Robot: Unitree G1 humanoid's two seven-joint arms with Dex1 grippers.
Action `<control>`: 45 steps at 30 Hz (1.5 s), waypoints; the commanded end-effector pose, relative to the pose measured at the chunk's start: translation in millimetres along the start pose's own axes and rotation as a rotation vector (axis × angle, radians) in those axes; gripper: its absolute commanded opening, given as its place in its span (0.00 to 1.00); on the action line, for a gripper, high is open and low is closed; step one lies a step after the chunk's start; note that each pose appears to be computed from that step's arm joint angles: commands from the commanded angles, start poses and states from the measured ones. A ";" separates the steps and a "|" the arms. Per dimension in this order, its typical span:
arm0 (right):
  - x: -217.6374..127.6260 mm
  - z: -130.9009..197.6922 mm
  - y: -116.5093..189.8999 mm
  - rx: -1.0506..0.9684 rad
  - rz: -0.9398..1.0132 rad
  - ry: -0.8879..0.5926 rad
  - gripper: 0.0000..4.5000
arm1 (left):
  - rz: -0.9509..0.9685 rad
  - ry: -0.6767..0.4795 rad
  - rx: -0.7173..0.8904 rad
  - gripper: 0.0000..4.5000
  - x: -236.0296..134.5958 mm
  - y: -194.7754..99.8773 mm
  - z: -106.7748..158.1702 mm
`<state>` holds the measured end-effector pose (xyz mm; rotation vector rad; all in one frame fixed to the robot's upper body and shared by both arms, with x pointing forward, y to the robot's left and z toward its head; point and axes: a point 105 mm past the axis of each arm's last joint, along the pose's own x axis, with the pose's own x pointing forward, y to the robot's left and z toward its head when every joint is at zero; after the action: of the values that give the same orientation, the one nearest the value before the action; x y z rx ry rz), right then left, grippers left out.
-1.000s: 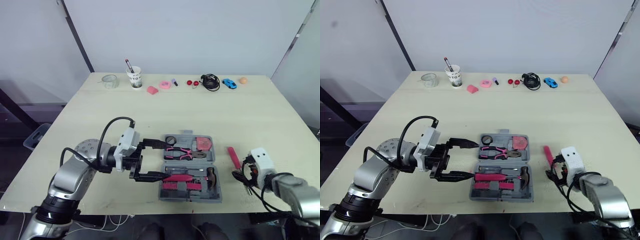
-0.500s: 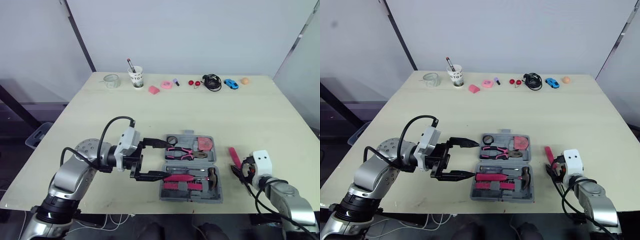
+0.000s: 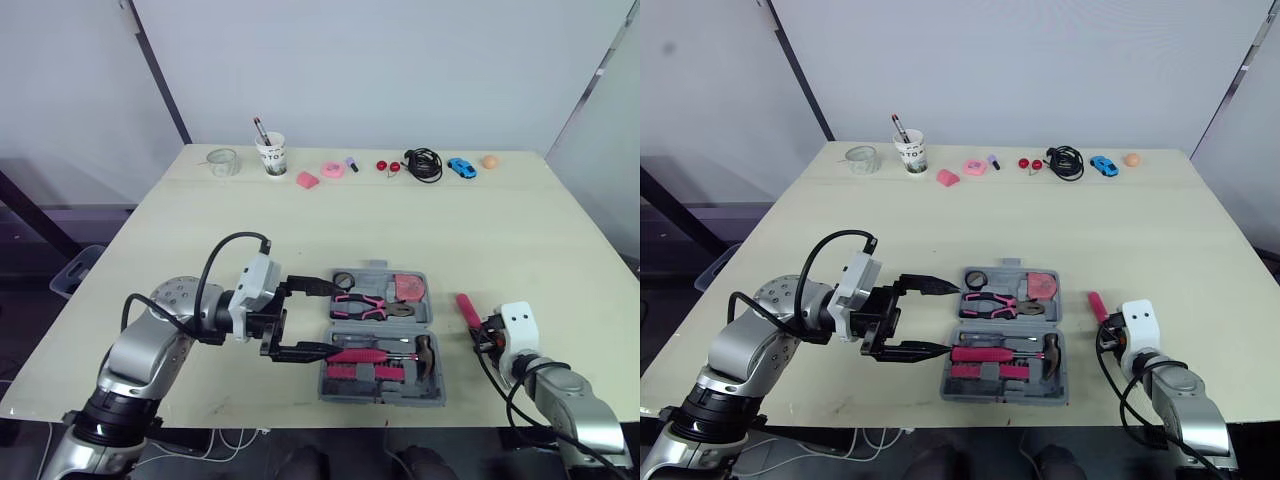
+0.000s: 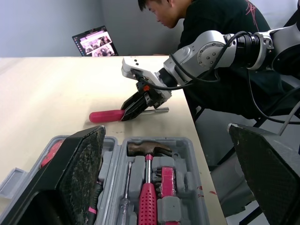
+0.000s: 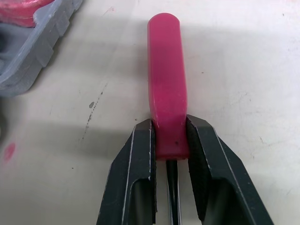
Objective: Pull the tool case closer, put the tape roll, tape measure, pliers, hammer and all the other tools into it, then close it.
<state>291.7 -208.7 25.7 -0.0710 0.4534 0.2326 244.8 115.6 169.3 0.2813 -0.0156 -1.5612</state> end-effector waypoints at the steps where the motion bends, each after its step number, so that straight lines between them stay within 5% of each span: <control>1: -6.5 13.5 -5.0 -0.057 -0.003 -0.043 0.08 | 0.000 -0.006 0.037 1.00 -3.8 -0.2 8.6; 16: -47.0 62.6 43.9 -0.460 0.489 -0.090 0.08 | 0.001 0.024 0.008 1.00 -28.7 -2.1 -1.4; 23: -54.0 69.3 113.6 -0.650 0.812 -0.056 0.08 | -0.011 0.056 -0.003 1.00 -50.2 -8.1 -15.7; 31: -49.1 56.5 155.1 -0.779 0.940 0.008 0.08 | -0.013 0.135 -0.002 1.00 -70.1 -15.8 -25.6; 45: -31.7 42.8 180.7 -0.918 0.972 0.085 0.08 | -0.023 0.193 0.019 1.00 -77.3 -26.0 -34.1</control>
<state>238.6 -38.3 69.3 -0.7452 0.4393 1.3827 229.7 194.8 137.3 0.4117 0.1419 -1.5167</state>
